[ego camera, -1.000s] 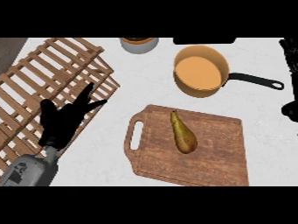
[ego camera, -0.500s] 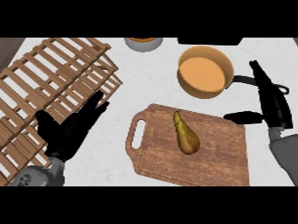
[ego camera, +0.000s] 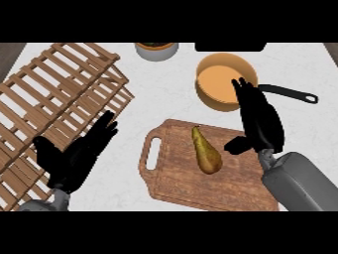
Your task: Pick the pear from the cutting board and place it in the pot
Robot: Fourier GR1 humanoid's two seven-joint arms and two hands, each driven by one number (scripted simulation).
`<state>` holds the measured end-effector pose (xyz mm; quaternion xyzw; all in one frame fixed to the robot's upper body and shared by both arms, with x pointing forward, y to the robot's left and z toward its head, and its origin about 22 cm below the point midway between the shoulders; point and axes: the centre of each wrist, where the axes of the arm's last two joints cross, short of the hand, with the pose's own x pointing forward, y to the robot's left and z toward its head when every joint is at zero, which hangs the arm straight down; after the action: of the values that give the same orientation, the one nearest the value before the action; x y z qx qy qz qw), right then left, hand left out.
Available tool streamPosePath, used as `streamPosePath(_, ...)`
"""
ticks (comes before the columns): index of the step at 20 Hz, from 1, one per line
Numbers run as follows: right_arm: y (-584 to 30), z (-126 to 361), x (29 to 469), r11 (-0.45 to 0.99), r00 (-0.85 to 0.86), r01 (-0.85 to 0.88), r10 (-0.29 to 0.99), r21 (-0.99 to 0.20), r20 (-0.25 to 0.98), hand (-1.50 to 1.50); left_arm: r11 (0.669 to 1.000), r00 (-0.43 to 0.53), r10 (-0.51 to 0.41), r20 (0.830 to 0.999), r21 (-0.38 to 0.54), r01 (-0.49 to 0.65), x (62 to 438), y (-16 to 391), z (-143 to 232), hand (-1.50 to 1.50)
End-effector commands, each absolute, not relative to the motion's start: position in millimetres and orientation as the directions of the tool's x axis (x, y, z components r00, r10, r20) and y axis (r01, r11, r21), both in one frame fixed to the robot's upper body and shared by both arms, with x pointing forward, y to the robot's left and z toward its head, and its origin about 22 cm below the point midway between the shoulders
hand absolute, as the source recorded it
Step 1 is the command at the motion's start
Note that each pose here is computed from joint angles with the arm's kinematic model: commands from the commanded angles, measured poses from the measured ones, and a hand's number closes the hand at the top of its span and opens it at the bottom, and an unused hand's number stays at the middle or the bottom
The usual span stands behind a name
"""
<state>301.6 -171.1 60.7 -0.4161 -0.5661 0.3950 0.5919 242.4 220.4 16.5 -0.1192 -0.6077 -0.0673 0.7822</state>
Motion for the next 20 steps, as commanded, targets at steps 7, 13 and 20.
streamPosePath(7, -86, 165, 262, 0.301, 0.189, -0.178, 0.945, -0.937, 0.268, -1.5, 0.959, 0.261, 0.044, 0.964, -0.114, 0.261, 240, 223, 20, 0.0)
streamPosePath(13, -64, 173, 246, 0.372, 0.278, -0.209, 0.909, -0.904, 0.31, -1.5, 0.968, 0.243, 0.057, 0.968, -0.114, 0.225, 244, 223, 16, 0.0)
streamPosePath(20, -36, 146, 263, 0.408, 0.292, -0.234, 0.895, -0.883, 0.336, -1.5, 0.957, 0.248, 0.058, 0.967, -0.124, 0.261, 249, 221, 26, 0.0)
